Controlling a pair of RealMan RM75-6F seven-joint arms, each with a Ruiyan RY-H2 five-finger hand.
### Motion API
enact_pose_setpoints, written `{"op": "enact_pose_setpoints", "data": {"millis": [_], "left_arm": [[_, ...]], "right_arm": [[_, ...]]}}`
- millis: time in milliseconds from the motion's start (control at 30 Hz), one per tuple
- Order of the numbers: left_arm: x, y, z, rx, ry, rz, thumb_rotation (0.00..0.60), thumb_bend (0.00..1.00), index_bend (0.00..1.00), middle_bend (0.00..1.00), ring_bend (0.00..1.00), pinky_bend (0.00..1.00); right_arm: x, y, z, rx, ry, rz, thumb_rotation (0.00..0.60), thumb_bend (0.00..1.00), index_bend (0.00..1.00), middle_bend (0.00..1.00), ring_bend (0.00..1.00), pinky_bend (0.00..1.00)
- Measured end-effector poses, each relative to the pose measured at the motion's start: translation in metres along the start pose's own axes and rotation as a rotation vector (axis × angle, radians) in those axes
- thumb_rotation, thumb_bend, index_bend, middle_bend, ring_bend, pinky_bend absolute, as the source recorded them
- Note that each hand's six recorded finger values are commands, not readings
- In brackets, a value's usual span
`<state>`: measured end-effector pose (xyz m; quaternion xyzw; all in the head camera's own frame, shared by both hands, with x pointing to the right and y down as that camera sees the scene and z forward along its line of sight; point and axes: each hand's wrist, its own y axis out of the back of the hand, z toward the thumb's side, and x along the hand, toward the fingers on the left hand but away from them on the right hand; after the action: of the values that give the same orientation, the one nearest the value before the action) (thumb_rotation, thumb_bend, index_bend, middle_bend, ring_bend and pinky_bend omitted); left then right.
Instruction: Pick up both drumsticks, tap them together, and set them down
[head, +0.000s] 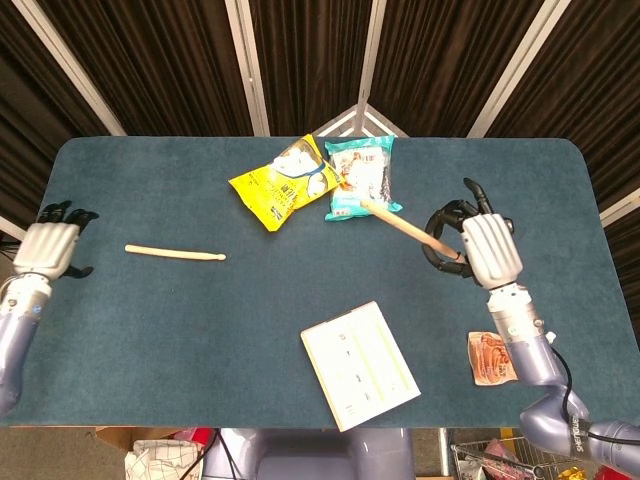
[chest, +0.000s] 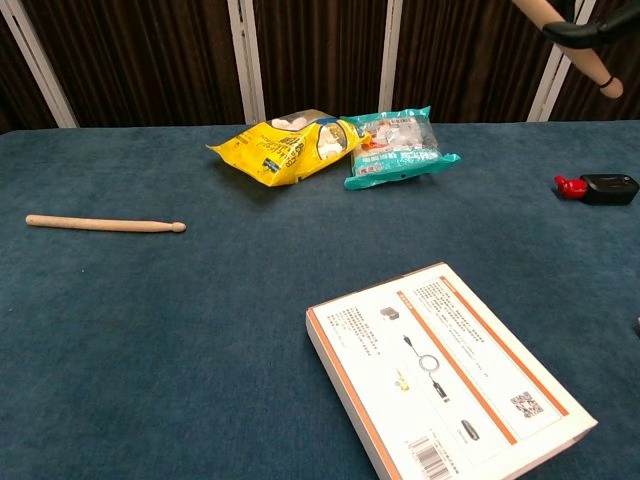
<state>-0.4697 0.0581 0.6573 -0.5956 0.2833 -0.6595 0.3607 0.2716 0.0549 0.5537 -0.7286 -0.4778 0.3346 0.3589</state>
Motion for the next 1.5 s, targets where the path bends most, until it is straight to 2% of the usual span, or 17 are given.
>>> {"op": "enact_pose_setpoints", "data": {"millis": [233, 400, 667, 933, 1167, 1500], "left_arm": [[0.027, -0.017, 0.025, -0.040, -0.024, -0.040, 0.600, 0.31, 0.26, 0.24, 0.00, 0.00], [0.038, -0.034, 0.035, -0.020, -0.028, -0.063, 0.600, 0.34, 0.33, 0.32, 0.00, 0.00], [0.052, -0.056, 0.055, -0.034, -0.034, -0.031, 0.600, 0.36, 0.37, 0.36, 0.00, 0.00], [0.063, -0.074, 0.074, -0.045, -0.051, -0.031, 0.600, 0.37, 0.38, 0.35, 0.00, 0.00], [0.066, -0.083, 0.087, -0.023, -0.082, -0.046, 0.600, 0.40, 0.44, 0.43, 0.00, 0.00], [0.064, -0.085, 0.081, 0.003, -0.072, -0.056, 0.600, 0.40, 0.54, 0.53, 0.04, 0.00]], "right_arm": [[-0.004, 0.008, 0.000, 0.015, -0.016, -0.013, 0.600, 0.51, 0.71, 0.62, 0.36, 0.00], [-0.004, 0.011, 0.003, 0.016, -0.026, -0.026, 0.600, 0.51, 0.71, 0.62, 0.36, 0.00], [0.001, 0.011, -0.002, 0.021, -0.059, -0.037, 0.600, 0.51, 0.71, 0.62, 0.36, 0.00], [0.008, 0.014, -0.014, 0.030, -0.099, -0.043, 0.600, 0.51, 0.71, 0.62, 0.36, 0.00], [0.012, 0.016, -0.019, 0.025, -0.115, -0.047, 0.600, 0.51, 0.71, 0.63, 0.37, 0.00], [0.015, 0.018, -0.024, 0.018, -0.129, -0.056, 0.600, 0.51, 0.72, 0.63, 0.37, 0.00]]}}
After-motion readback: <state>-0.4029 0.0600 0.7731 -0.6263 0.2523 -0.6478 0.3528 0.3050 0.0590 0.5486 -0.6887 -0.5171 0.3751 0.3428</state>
